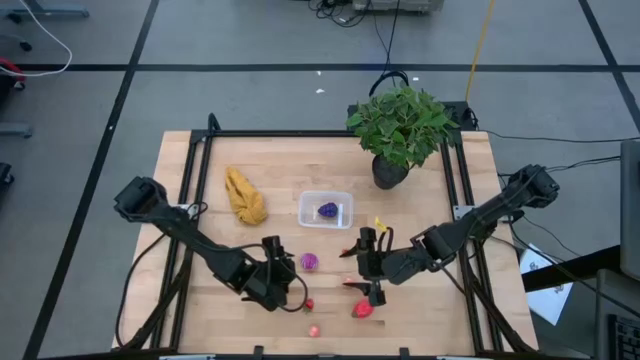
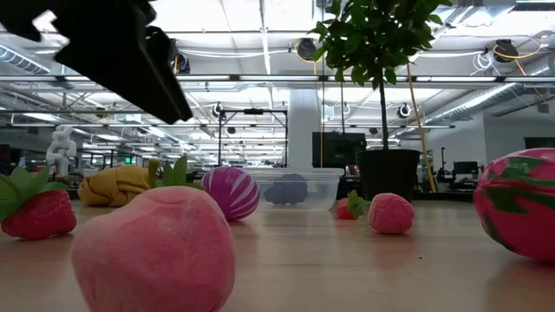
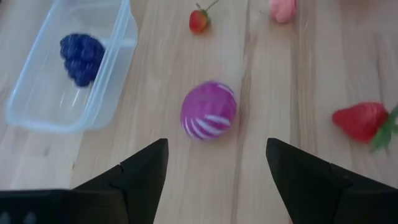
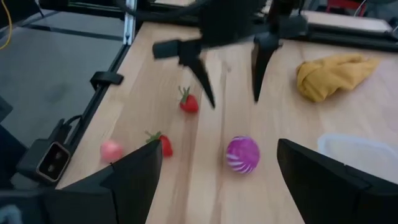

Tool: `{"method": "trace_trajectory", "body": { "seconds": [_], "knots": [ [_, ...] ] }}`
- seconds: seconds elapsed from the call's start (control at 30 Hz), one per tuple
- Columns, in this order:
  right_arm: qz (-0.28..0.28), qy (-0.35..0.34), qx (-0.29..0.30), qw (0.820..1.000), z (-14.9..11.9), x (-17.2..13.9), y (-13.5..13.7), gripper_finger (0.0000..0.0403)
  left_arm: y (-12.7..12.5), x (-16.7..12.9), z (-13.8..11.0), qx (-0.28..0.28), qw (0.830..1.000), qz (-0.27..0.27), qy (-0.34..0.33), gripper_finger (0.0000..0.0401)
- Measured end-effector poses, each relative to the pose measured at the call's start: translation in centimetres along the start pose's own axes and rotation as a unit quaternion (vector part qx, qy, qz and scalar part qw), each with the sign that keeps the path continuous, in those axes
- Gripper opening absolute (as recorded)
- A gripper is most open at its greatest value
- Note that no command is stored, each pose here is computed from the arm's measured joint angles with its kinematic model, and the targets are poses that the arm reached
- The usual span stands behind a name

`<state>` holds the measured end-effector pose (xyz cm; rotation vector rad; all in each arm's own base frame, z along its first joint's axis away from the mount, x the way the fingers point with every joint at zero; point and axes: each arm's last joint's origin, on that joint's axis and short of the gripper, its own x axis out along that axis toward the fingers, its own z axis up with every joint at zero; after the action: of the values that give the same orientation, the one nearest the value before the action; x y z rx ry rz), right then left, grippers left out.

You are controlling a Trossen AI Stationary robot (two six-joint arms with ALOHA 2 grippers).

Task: Pick and placing Produce into tupperware
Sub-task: Put the purple onion into the transparent bin

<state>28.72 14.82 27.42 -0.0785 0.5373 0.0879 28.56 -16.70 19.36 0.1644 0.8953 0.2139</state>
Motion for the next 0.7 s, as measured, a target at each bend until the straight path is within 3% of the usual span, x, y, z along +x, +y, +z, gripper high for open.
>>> {"method": "trace_trajectory", "body": {
  "seconds": [0.17,0.47,0.7],
  "knots": [
    [-0.008,-0.005,-0.002,1.0,0.2,0.2,-0.6,0.0309,0.7,1.3,0.8,0.01,1.0,0.003,-0.013,0.0278],
    [-0.013,-0.002,-0.019,1.0,0.2,0.3,-0.9,0.0309,2.2,3.1,1.7,-0.05,0.999,-0.02,0.002,0.0278],
    [-0.015,0.001,-0.036,0.999,0.2,0.4,-1.1,0.0309,1.1,5.7,0.9,-0.009,0.998,-0.053,0.029,0.0278]
  ]
}}
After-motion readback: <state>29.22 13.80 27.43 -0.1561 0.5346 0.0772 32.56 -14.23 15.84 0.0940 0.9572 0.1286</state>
